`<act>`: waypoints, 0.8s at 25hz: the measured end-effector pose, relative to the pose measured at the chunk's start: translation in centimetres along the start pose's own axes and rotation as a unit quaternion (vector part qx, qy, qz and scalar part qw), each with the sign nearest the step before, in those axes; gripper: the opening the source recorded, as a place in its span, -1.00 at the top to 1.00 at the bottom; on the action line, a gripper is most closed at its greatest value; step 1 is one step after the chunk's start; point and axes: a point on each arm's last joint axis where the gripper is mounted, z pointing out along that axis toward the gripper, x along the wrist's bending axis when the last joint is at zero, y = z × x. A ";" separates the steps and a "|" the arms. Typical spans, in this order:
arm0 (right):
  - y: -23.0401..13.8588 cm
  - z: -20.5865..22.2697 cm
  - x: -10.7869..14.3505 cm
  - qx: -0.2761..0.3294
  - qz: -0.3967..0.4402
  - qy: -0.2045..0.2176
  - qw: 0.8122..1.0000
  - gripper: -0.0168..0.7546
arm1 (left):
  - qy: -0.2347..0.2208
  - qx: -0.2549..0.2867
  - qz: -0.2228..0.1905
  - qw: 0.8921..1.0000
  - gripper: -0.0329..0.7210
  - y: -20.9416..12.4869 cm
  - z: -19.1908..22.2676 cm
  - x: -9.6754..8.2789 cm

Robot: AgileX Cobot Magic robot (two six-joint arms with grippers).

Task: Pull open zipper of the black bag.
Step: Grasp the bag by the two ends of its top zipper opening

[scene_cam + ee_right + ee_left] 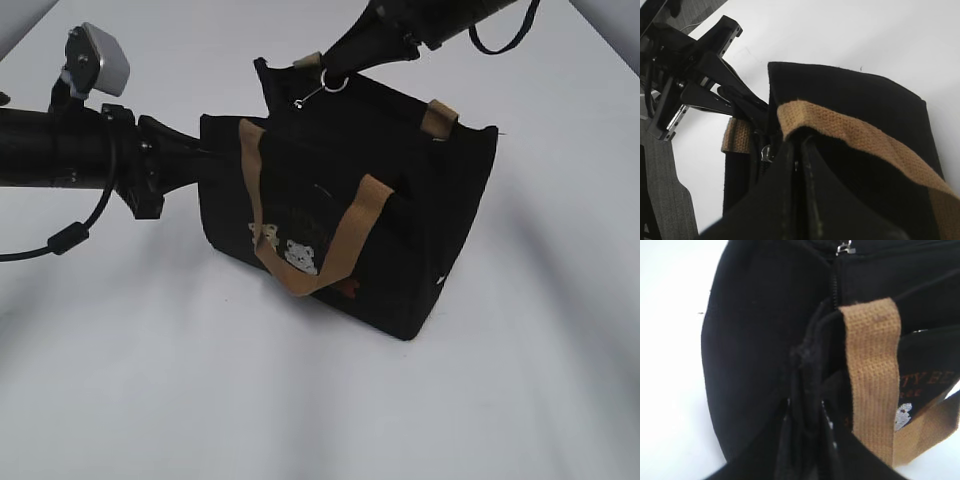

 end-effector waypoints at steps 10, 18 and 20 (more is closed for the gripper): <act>1.0 -1.0 0.7 -0.035 0.016 0.011 0.999 0.48 | 0.012 0.022 0.000 1.000 0.68 -0.6 -0.1 0.3; 1.3 0.1 1.1 -0.041 -0.012 0.003 0.999 0.35 | 0.009 0.019 0.000 1.000 0.68 -0.6 -0.1 0.3; 1.1 1.9 1.7 -0.031 -0.025 0.007 0.999 0.35 | 0.008 0.019 0.000 1.000 0.68 -0.6 -0.1 0.3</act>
